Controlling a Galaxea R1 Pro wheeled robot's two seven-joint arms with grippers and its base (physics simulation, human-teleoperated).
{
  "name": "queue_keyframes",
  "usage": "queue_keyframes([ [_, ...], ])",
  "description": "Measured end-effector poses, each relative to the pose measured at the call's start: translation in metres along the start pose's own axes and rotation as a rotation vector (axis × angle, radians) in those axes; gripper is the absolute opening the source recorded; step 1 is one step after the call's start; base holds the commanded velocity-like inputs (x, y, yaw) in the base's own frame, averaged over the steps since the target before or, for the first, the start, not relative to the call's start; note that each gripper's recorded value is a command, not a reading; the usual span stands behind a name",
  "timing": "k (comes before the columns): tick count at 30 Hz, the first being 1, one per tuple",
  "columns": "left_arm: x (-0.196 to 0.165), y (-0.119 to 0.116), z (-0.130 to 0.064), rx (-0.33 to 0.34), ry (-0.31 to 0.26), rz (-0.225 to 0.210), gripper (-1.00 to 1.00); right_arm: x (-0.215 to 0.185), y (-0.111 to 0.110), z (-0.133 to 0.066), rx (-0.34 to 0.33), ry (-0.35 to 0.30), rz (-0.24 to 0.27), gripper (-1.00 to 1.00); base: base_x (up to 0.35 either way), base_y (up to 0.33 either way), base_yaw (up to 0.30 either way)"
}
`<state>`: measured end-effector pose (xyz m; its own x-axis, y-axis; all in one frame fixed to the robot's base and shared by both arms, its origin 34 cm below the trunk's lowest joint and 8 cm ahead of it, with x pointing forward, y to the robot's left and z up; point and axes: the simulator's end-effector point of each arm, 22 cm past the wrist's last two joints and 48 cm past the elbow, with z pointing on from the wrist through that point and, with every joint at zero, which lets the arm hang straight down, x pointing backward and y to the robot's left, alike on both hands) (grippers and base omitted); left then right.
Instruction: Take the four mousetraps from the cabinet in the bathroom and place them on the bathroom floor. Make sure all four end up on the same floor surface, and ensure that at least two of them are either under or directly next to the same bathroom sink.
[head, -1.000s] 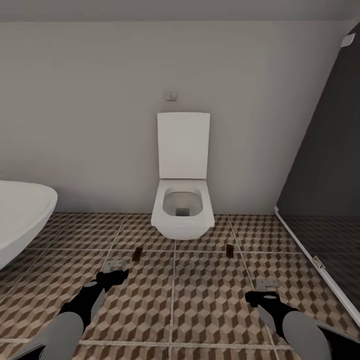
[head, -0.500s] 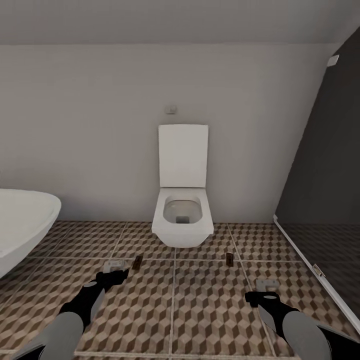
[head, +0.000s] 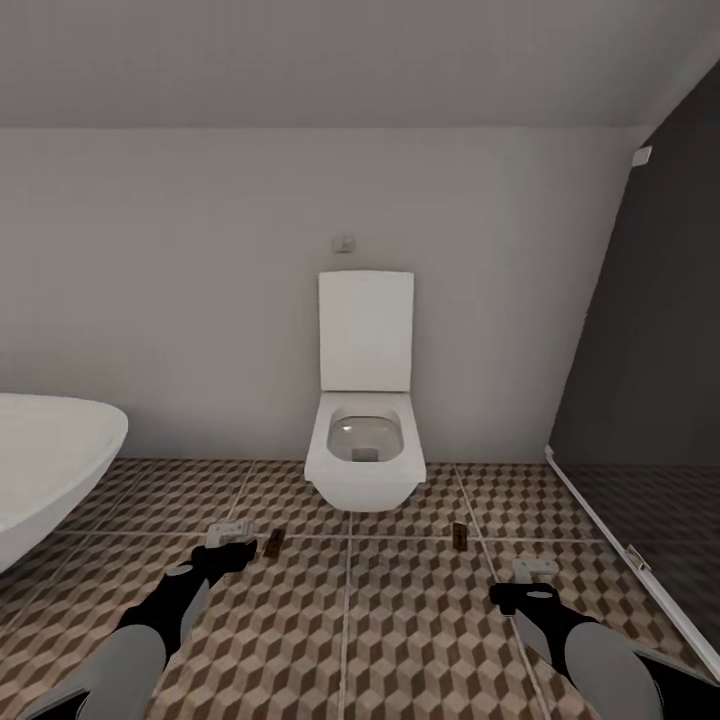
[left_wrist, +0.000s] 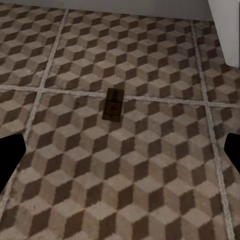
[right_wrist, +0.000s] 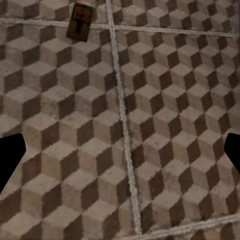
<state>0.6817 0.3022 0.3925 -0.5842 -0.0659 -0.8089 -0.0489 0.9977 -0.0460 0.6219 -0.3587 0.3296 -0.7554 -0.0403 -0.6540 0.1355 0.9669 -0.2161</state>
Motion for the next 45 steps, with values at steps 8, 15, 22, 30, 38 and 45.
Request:
queue_keyframes([
  [8, -0.011, 0.007, -0.009, -0.006, -0.017, -0.002, 1.00, -0.014, -0.005, -0.010, 0.002, -0.027, 0.016, 1.00, 0.000, 0.000, 0.000],
  [15, 0.001, 0.018, -0.018, -0.013, 0.013, -0.009, 1.00, -0.023, -0.006, -0.019, -0.002, -0.044, 0.027, 1.00, 0.000, 0.000, 0.000],
  [22, 0.022, 0.024, -0.025, -0.013, 0.084, -0.016, 1.00, -0.035, -0.009, -0.027, -0.002, -0.044, 0.029, 1.00, 0.000, 0.000, 0.000],
  [30, 0.046, 0.032, -0.038, -0.013, 0.171, -0.024, 1.00, -0.036, -0.013, -0.036, -0.001, -0.026, 0.023, 1.00, 0.000, 0.000, 0.000],
  [38, 0.040, 0.037, -0.047, -0.019, 0.194, -0.028, 1.00, -0.030, -0.018, -0.046, 0.001, 0.000, 0.015, 1.00, 0.000, 0.000, 0.000],
  [45, 0.042, 0.035, -0.057, -0.014, 0.228, -0.033, 1.00, -0.036, -0.021, -0.055, 0.001, 0.010, 0.013, 1.00, 0.000, 0.000, 0.000],
])
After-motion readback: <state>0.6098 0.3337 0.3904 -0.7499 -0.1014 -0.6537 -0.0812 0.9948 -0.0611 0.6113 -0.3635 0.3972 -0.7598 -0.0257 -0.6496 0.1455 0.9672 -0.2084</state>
